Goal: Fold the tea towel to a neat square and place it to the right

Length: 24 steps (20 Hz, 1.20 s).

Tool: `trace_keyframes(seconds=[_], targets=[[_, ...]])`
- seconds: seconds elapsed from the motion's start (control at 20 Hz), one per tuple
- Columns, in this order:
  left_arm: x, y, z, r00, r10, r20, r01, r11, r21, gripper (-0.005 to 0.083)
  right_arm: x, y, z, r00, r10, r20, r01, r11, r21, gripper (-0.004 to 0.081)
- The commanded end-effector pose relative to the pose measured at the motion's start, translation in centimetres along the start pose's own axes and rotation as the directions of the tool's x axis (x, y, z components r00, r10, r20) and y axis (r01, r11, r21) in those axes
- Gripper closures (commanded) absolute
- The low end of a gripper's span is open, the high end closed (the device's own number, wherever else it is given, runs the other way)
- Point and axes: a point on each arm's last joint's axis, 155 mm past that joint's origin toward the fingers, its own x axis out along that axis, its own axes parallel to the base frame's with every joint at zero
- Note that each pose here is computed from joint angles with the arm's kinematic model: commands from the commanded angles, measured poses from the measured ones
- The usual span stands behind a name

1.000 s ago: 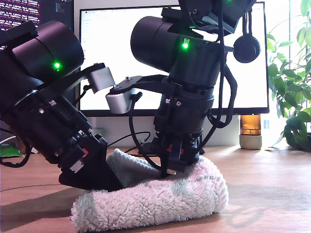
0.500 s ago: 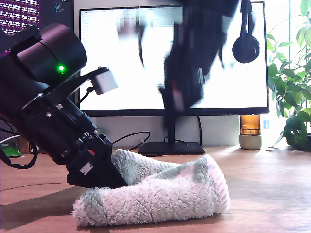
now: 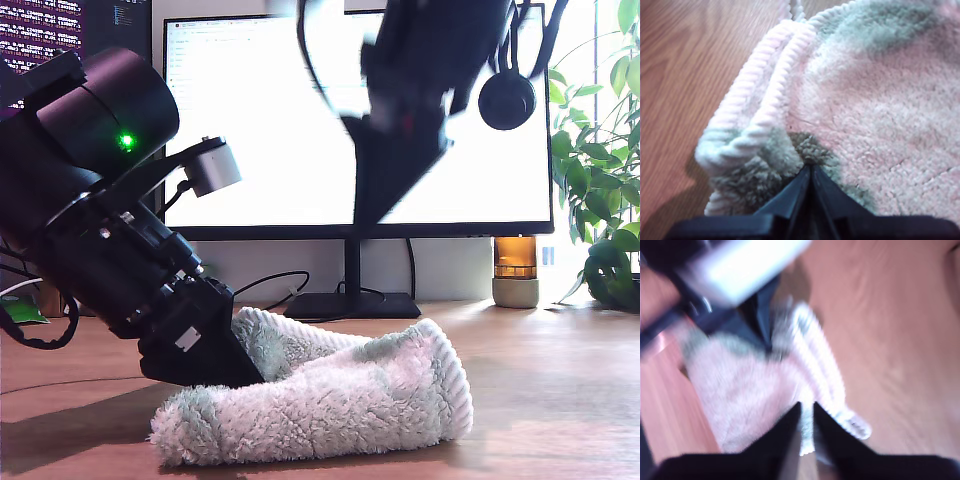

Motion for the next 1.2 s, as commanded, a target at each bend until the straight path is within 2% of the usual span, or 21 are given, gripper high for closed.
trace_keyframes(seconds=[0.0,0.2,0.3,0.45,0.55,0.65,0.75,0.9,1.05,1.15], targets=[[-0.3,-0.3,-0.7,1.0,-0.001,-0.005,0.001,1.0,-0.004,0.0797,-0.8,-0.3,-0.1,1.0,-0.011,0.018,0.011,0.999,0.041,0.0782],[-2.8,0.0,2.5,0.995,0.03,0.094,-0.032,0.999,0.018,0.0797,-1.6,-1.0,0.5,0.998,-0.034,0.056,0.03,0.997,0.073,0.0782],[-4.3,0.0,4.1,0.989,0.044,0.142,-0.049,0.998,0.032,0.0797,-1.7,-0.4,0.3,0.999,-0.009,0.051,0.002,0.991,0.132,0.0782],[-6.1,-0.4,4.5,0.987,0.051,0.151,-0.056,0.998,0.034,0.0797,-1.7,0.0,-0.2,0.999,0.014,0.031,-0.019,0.986,0.165,0.0782],[-7.3,0.2,4.5,0.985,0.078,0.152,-0.077,0.997,-0.014,0.0797,-1.9,0.1,0.2,0.998,0.025,0.057,-0.035,0.981,0.188,0.0782],[-9.0,1.2,5.5,0.973,0.124,0.196,-0.114,0.992,-0.06,0.0797,-2.7,-0.7,1.3,0.993,-0.015,0.12,-0.013,0.973,0.231,0.0782],[-10.7,2.1,6.6,0.954,0.18,0.242,-0.165,0.983,-0.081,0.0797,-4.0,-1.3,2.1,0.981,-0.056,0.185,0.008,0.969,0.248,0.0782],[-12.9,2.6,8.0,0.927,0.217,0.307,-0.188,0.975,-0.122,0.0797,-5.8,-1.9,1.3,0.966,-0.128,0.223,0.066,0.962,0.266,0.0782],[-13.9,3.0,7.9,0.902,0.251,0.351,-0.205,0.965,-0.163,0.0797,-6.7,-1.9,0.9,0.925,-0.188,0.331,0.079,0.946,0.315,0.0782],[-13.9,2.8,7.3,0.878,0.263,0.4,-0.2,0.961,-0.191,0.0797,-6.1,-1.4,0.3,0.897,-0.208,0.389,0.081,0.945,0.318,0.0782]])
